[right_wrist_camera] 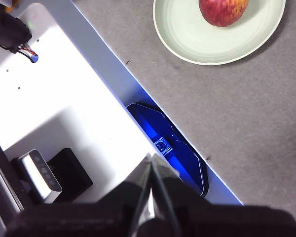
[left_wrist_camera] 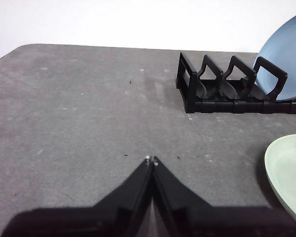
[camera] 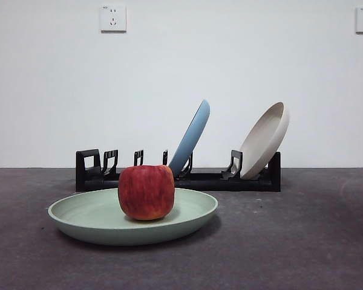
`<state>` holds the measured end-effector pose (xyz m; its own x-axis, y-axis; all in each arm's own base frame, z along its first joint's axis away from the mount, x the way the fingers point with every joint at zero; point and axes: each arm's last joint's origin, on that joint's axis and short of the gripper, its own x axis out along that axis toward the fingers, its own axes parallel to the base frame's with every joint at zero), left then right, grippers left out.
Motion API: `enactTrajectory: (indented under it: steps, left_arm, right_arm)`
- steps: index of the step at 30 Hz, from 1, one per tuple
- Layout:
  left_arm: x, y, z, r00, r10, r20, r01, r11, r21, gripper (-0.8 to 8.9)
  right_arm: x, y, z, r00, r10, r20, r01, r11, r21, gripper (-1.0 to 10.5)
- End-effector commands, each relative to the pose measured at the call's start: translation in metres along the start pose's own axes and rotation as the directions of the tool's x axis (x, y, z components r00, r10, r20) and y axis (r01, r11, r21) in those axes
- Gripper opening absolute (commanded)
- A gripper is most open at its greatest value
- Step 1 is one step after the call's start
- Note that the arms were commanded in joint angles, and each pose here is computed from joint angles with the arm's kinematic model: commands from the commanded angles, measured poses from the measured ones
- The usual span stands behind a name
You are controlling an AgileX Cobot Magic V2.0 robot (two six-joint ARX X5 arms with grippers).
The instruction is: Take the green plate from the plate rack,put the plate on the table,take the apple from the table,put the apple in the plate
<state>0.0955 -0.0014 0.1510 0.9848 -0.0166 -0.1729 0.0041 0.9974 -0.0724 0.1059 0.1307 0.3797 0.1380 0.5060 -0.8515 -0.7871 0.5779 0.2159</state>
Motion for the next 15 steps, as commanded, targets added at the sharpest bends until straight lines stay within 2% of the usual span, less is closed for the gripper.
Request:
enactTrajectory:
  steps: [1,10,12,13,15]
  left_arm:
    - [0.0012,0.0006,-0.004,1.0,0.004,-0.009,-0.004,1.0,-0.01,-0.04]
    - [0.0012,0.0006,-0.004,1.0,0.004,-0.009,-0.004,1.0,-0.01,-0.03]
    - [0.0012,0.0006,-0.004,1.0,0.004,-0.009,-0.004,1.0,-0.01,-0.03]
    - [0.0012,0.0006,-0.004,1.0,0.004,-0.009,-0.004,1.0,-0.01,-0.04]
    - [0.0012,0.0006,-0.004,1.0,0.004,-0.009,-0.004,1.0,-0.01,-0.04]
  right_arm:
    - [-0.001,0.0001,0.0,1.0,-0.002,0.006,0.002,1.0,0.005,0.0]
    - [-0.001,0.0001,0.0,1.0,-0.002,0.006,0.002,1.0,0.004,0.0]
    - [-0.0013,-0.0006,-0.0001,1.0,-0.013,0.008,0.014,0.999,-0.03,0.0]
    - [-0.003,-0.0014,-0.0007,0.999,-0.027,0.02,0.029,0.997,-0.078,0.0]
    - [-0.0059,-0.0042,0.0006,0.998,-0.042,0.057,0.047,0.994,-0.095,0.0]
